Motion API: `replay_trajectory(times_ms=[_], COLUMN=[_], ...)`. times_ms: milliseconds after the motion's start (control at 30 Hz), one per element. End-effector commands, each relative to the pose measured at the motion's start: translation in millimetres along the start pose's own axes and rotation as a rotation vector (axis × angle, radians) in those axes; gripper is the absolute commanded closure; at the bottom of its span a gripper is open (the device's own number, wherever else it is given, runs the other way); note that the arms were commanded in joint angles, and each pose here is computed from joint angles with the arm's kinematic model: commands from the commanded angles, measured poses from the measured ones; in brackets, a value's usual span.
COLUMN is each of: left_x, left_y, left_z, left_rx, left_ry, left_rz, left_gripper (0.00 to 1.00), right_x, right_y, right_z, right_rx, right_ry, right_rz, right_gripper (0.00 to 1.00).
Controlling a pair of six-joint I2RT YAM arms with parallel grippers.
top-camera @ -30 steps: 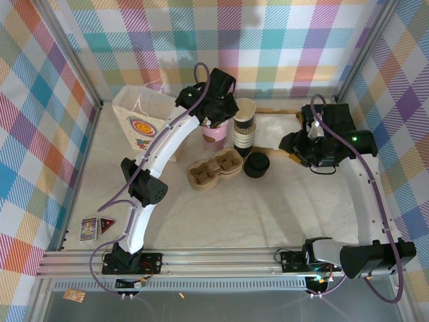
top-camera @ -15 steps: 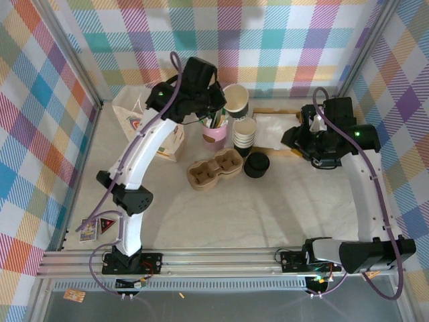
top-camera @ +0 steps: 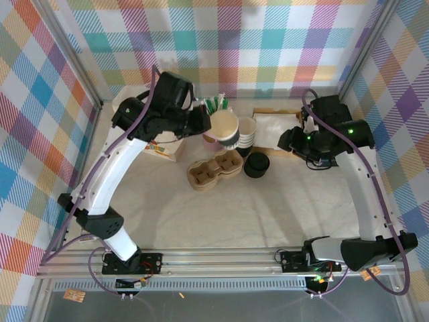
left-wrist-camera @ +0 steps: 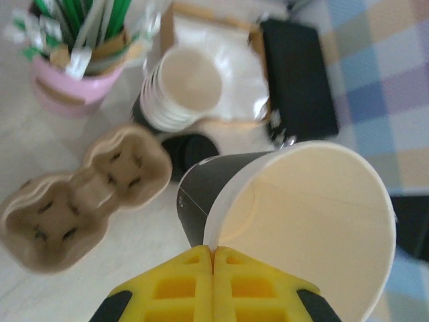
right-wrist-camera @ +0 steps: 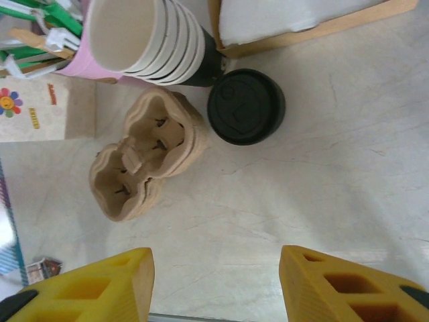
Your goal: Pack the takeout coffee
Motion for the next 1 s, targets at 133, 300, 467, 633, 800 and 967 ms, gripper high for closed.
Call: replay_trajectory(times_ms=[133, 300, 467, 633, 800, 967], left_x=[-42.3, -72.2, -102.0, -122.8, -135.5, -138.9], left_y=[-0.5, 31.1, 65.0, 86.8, 105.7, 122.6], left_z=[7.5, 11.3, 22.6, 54.1, 67.8, 68.5], left_rx=[-0.145, -0.113, -0.052, 0.025, 0.059, 0.061], left_ry=[0.161, 0.251, 0.272, 0.235, 0.217, 0.218], left_rz=[0.049, 0.103, 0.117, 0.129, 0.159, 0.152], left_gripper=[1.00, 1.00, 1.00, 1.00, 1.00, 1.00], right_x=[-7.4, -9.2, -12.7, -23.4, -30.5, -33.0], right_y=[-18.1, -24.8, -21.2, -6.2, 5.4, 11.8], right_z=[0.5, 0.4, -2.0, -8.9, -10.6, -10.3], right_rx=[-0.038, -0.043, -0.027, 0.002, 0.036, 0.060], right_ry=[0.002, -0.102, -0.189, -0.173, -0.163, -0.171], right_rz=[-0.040, -0.055, -0.090, -0.113, -0.071, -0.040], right_gripper=[0.47, 0.47, 0.47, 0.47, 0.48, 0.48])
Point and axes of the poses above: each hand's point on the last joint's axis, 136 mm out from that joint toward the fingers, its own y axis out along the fingers, its own z axis along the line the jaws close on, x = y × z, the point moved 9 cm from there along -y, back along the fingers, and after that the axes turned 8 degrees about -y, right-handed, at the moved point
